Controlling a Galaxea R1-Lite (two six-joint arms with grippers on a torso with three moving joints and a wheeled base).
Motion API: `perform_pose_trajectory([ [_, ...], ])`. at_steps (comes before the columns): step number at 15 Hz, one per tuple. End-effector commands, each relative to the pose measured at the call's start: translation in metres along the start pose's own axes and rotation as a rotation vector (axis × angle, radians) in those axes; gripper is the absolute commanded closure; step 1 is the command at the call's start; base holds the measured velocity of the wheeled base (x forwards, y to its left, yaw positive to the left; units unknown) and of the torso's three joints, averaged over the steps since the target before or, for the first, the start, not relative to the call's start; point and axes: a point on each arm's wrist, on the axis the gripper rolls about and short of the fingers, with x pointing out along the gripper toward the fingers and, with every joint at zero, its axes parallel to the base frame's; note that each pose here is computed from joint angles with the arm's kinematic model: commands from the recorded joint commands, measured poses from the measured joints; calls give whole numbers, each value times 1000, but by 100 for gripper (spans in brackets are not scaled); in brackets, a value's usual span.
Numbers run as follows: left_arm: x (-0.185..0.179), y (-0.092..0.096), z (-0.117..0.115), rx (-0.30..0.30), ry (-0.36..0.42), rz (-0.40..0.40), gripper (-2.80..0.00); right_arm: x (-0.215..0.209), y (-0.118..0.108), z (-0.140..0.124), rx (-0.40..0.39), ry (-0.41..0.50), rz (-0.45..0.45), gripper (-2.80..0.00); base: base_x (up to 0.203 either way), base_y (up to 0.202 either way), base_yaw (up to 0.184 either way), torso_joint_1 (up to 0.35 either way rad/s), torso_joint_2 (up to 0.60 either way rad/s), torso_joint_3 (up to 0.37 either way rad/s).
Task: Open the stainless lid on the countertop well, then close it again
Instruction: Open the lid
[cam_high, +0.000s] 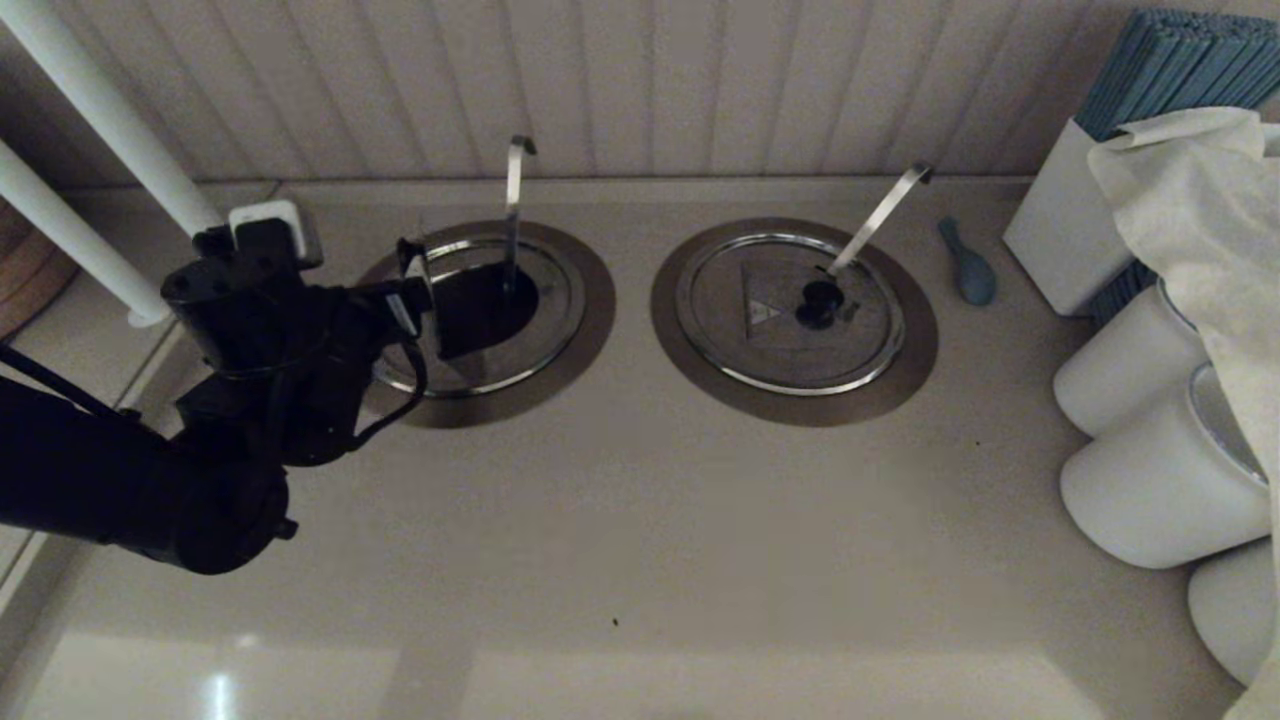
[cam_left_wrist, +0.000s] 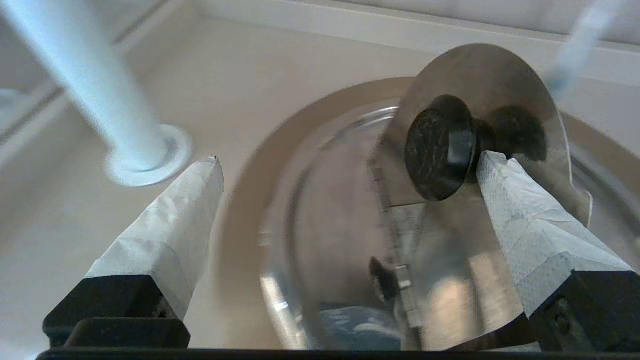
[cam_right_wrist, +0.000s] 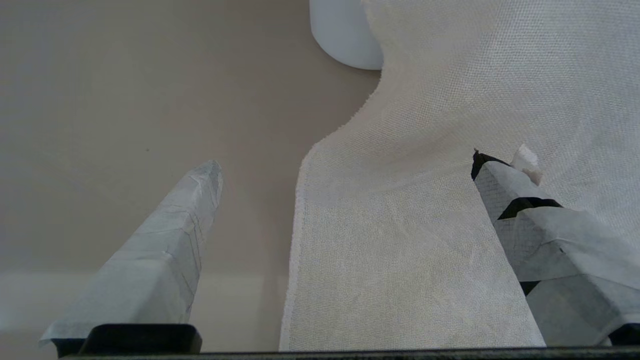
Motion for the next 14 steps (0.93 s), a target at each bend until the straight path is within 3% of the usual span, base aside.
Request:
perform_pose_trajectory([
  [1, -8, 7, 9, -11, -18, 6, -280, 0, 0, 0, 0, 0, 0, -280, 0, 0, 0, 0, 0, 0],
  [6, -43, 50, 27, -22, -74, 39, -280, 0, 0, 0, 0, 0, 1, -280, 0, 0, 0, 0, 0, 0],
  [9, -73, 74, 57, -44, -159, 34, -280, 0, 0, 0, 0, 0, 0, -280, 0, 0, 0, 0, 0, 0],
  [11, -93, 83, 73, -48, -180, 20, -280, 0, 0, 0, 0, 0, 0, -280, 0, 0, 0, 0, 0, 0],
  [13, -96, 83, 76, -29, -142, -3, -280, 0, 0, 0, 0, 0, 1, -280, 0, 0, 0, 0, 0, 0],
  [14, -87, 78, 74, -18, -114, -53, -280, 0, 0, 0, 0, 0, 1, -280, 0, 0, 0, 0, 0, 0],
])
